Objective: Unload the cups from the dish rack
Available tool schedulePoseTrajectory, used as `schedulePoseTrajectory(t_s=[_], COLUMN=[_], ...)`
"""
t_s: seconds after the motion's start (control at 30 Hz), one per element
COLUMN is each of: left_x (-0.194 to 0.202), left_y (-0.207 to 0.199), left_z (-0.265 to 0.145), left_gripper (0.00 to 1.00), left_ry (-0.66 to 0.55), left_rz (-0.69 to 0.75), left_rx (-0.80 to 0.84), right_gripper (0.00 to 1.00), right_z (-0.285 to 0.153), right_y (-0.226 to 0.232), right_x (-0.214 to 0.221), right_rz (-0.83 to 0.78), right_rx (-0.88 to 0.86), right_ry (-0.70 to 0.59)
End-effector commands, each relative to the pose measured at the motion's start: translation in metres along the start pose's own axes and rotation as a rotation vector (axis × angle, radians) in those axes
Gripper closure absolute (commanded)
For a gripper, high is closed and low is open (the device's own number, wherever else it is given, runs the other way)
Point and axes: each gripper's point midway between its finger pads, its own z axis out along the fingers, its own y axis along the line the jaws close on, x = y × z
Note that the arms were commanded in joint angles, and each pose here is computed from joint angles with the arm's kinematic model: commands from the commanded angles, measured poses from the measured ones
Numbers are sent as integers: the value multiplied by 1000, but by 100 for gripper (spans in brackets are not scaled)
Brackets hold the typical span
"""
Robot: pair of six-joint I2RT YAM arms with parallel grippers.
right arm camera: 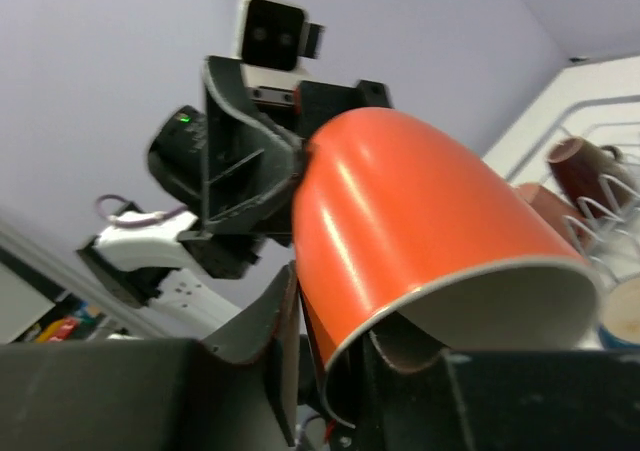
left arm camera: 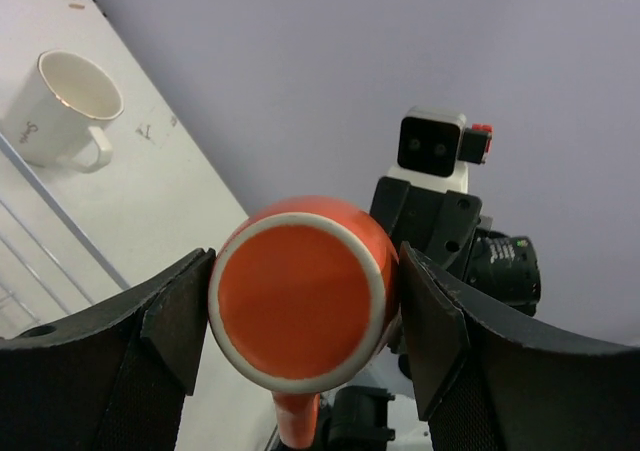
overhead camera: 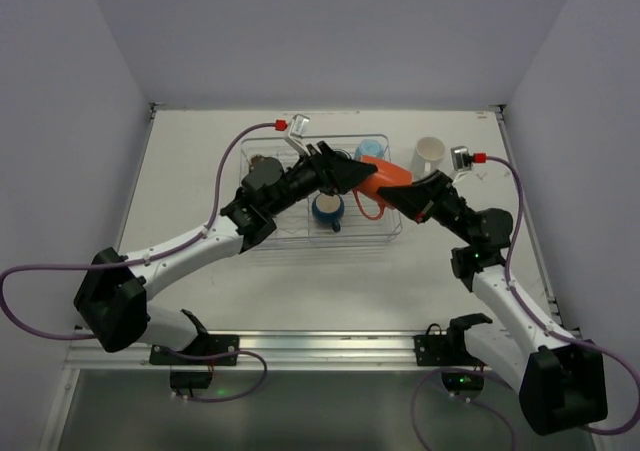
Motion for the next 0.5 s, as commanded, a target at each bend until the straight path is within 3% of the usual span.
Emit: schedulePoseTrajectory(t_s=[0.0, 0.03, 0.07, 0.13, 0.23, 0.47], left_x=[-14, -14, -13, -14, -17, -31], left_y=[-46, -44, -45, -37, -20, 6], left_z=[-8, -9, -12, -16, -32, -76], left_gripper=[66, 51, 42, 21, 3, 0], left_ry=[-62, -66, -63, -68, -92, -139], left_rz=[21, 30, 37, 59, 130, 264], left_rx=[152, 145, 138, 97, 0, -205], right_gripper=[84, 88, 95, 100, 100, 100], right_z=[5, 4, 3, 2, -2, -10], right_y=[43, 43, 43, 34, 23, 18], right_x=[-24, -24, -24, -23, -21, -20], right_rz=[-60, -59, -58, -56, -78, -173], right_rx=[-156, -155, -151, -106, -25, 102], right_ry=[-91, -97, -104, -114, -118, -87])
